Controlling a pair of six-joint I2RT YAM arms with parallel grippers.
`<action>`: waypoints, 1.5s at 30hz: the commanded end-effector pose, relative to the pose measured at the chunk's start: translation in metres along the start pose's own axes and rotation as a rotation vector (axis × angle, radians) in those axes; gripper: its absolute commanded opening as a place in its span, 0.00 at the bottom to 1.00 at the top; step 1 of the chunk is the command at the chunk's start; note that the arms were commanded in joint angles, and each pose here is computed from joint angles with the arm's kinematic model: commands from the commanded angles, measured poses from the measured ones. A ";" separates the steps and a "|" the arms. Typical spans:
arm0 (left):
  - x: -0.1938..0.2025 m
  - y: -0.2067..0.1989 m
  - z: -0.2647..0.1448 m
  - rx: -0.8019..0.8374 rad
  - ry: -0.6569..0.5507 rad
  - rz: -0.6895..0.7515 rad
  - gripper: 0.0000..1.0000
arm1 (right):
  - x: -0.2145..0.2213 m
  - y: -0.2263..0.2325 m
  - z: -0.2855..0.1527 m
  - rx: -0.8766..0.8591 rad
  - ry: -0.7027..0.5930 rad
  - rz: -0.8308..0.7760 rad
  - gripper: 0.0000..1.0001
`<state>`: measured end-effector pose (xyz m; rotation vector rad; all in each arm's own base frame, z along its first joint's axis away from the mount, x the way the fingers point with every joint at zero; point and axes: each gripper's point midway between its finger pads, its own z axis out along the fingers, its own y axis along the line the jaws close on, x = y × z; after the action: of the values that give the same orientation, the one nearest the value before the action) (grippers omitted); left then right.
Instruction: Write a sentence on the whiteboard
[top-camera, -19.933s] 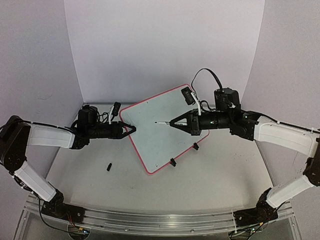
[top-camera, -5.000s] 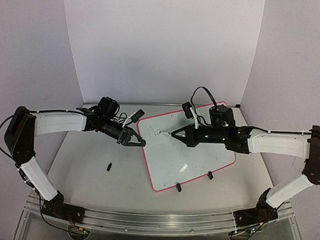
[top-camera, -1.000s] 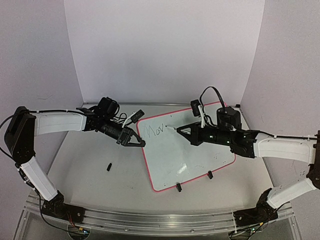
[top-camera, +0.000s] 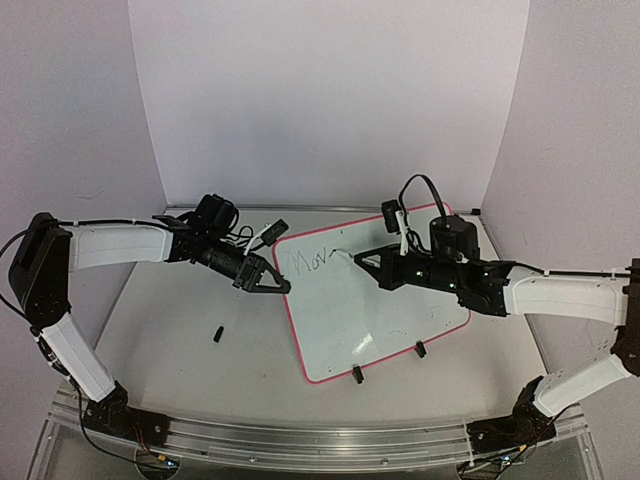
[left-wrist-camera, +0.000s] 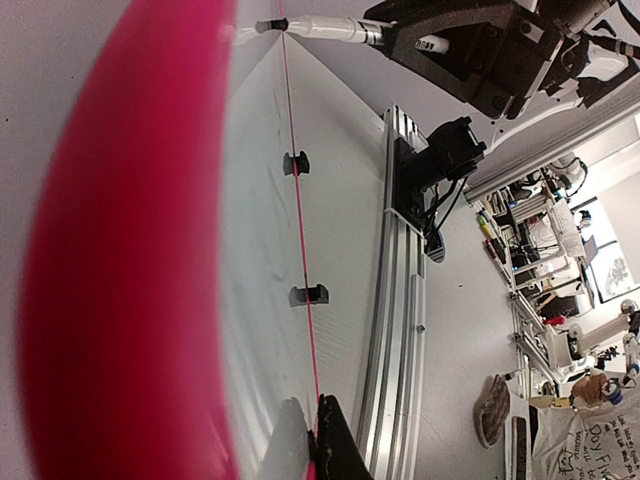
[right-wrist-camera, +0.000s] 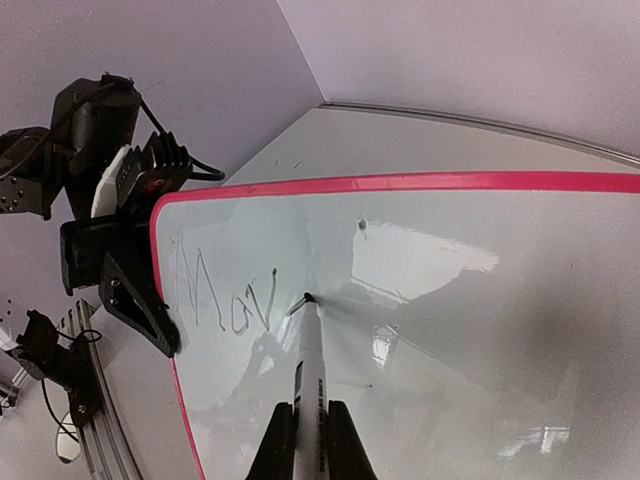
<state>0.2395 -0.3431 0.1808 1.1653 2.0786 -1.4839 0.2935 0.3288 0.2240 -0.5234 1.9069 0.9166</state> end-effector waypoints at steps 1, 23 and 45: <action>-0.009 -0.015 0.001 0.020 -0.003 0.101 0.00 | -0.019 -0.008 -0.001 0.052 -0.056 -0.005 0.00; -0.010 -0.015 0.001 0.021 -0.003 0.102 0.00 | -0.003 -0.001 0.009 -0.010 -0.001 0.004 0.00; -0.010 -0.015 0.001 0.024 -0.002 0.101 0.00 | 0.028 -0.006 -0.001 -0.012 0.060 0.053 0.00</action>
<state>0.2396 -0.3430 0.1807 1.1651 2.0788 -1.4837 0.2846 0.3331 0.2136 -0.5382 1.9170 0.9875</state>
